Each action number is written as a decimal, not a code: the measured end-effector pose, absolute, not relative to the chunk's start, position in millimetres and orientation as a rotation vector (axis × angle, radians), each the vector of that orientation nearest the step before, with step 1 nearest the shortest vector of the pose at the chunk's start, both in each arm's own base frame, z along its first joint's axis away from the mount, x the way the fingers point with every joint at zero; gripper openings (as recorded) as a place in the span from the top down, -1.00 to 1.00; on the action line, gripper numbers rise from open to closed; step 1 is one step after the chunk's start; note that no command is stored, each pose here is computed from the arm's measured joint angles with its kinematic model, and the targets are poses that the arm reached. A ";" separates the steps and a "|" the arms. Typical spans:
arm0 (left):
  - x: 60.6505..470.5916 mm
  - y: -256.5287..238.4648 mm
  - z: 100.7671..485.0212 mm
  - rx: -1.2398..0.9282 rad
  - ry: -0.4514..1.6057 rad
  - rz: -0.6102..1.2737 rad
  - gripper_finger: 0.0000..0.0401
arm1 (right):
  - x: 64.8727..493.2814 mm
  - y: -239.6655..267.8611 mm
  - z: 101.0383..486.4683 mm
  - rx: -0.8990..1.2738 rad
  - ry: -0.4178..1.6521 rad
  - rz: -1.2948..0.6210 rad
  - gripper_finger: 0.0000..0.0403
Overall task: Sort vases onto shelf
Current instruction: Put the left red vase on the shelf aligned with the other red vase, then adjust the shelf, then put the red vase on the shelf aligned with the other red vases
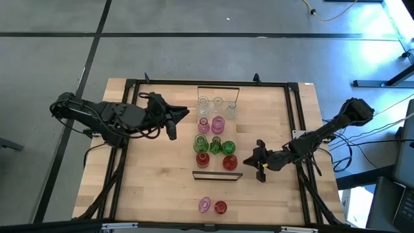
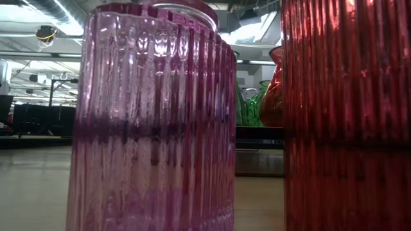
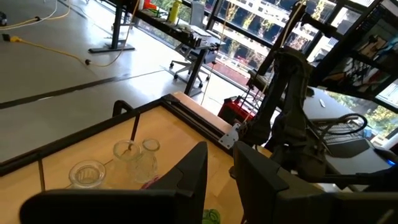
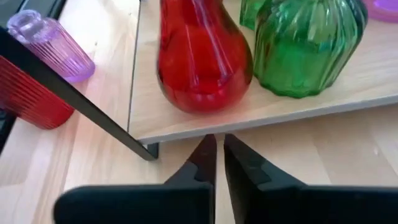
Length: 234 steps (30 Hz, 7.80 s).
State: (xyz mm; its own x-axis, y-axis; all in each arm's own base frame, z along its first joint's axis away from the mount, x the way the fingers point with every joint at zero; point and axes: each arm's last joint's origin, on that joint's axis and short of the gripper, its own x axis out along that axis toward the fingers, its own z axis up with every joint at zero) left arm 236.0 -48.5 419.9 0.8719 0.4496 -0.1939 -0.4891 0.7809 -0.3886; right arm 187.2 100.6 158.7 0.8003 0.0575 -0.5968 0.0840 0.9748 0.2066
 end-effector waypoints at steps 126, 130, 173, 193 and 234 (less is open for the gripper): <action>235.9 -49.8 419.9 -0.404 0.092 0.511 0.64 | 272.7 97.0 154.9 0.193 0.668 0.253 1.00; 235.9 -49.9 419.9 -0.404 0.092 0.511 0.64 | 273.0 96.7 155.1 0.192 0.663 0.241 1.00; 227.6 -151.2 233.5 -0.741 0.746 0.481 0.99 | 123.8 81.3 309.2 0.313 0.462 -0.281 1.00; 242.4 -169.8 124.2 -1.103 0.490 0.600 1.00 | 100.0 58.0 367.9 0.250 0.447 -0.370 1.00; 207.6 -225.4 125.4 -1.122 0.237 0.436 1.00 | 89.8 142.8 348.9 0.477 0.451 0.114 1.00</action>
